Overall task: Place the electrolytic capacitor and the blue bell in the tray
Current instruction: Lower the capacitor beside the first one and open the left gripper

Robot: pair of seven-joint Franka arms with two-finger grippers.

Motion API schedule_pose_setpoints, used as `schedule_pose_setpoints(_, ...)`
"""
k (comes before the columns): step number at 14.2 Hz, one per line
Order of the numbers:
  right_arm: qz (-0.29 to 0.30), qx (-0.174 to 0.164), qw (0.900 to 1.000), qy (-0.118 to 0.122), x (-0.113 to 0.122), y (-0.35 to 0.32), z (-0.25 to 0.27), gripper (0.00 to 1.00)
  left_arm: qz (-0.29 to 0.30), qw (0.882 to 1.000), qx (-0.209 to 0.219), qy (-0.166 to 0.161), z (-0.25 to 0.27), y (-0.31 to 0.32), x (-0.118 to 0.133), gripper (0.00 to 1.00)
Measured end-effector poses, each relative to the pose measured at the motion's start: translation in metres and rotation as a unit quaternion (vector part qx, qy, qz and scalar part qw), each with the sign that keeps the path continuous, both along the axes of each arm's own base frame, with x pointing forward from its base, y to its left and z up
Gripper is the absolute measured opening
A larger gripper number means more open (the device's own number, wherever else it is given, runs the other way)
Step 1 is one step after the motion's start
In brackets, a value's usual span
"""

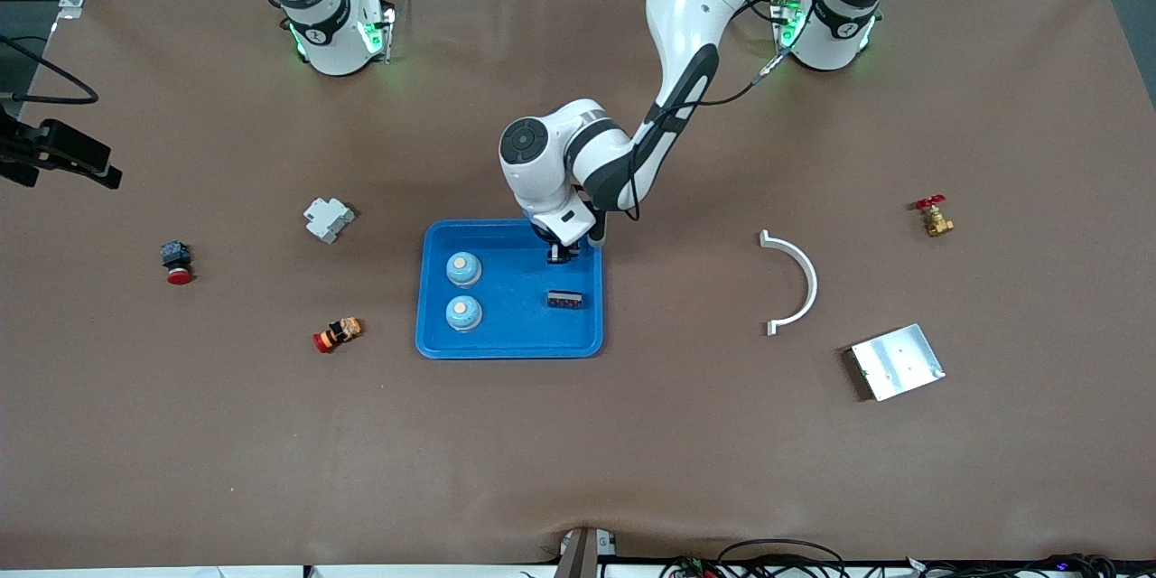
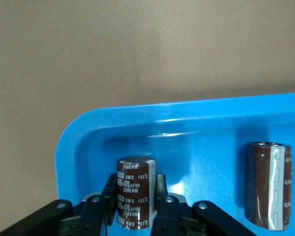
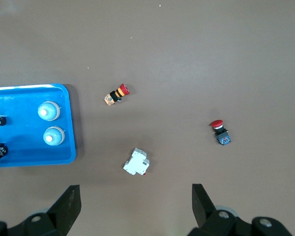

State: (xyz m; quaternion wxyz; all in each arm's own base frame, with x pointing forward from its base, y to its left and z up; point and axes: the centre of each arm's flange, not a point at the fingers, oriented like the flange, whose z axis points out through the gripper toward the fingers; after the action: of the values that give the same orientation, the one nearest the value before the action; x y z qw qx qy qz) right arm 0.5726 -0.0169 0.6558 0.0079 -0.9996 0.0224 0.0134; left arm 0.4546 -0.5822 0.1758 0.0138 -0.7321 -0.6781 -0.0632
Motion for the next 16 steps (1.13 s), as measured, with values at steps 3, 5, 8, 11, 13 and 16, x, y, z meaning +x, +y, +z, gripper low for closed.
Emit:
schedule_pose_setpoints(3, 0.001, 0.001, 1.0, 0.017, -0.004, 0.001, -0.003, 1.0, -0.003, 1.0, 0.002, -0.003, 0.0, 0.0, 0.0, 0.34)
schedule_pose_setpoints(5, 0.001, 0.001, 1.0, 0.024, -0.005, 0.001, -0.004, 1.0, -0.003, 1.0, 0.002, -0.003, 0.0, 0.0, 0.0, 0.34)
schedule_pose_setpoints(8, 0.001, 0.002, 1.0, 0.023, -0.005, 0.001, -0.004, 1.0, -0.002, 1.0, 0.003, -0.005, 0.0, 0.001, 0.002, 0.34)
schedule_pose_setpoints(11, 0.001, 0.002, 1.0, 0.023, -0.005, 0.001, -0.004, 1.0, 0.0, 1.0, 0.0, -0.012, 0.0, 0.004, 0.007, 0.34)
schedule_pose_setpoints(13, 0.001, 0.002, 1.0, 0.023, -0.005, 0.001, -0.004, 1.0, 0.001, 1.0, 0.0, -0.015, 0.0, 0.006, 0.01, 0.34)
schedule_pose_setpoints(16, 0.001, 0.002, 1.0, 0.023, -0.005, 0.001, -0.004, 1.0, 0.001, 1.0, -0.002, -0.023, -0.001, 0.007, 0.014, 0.5)
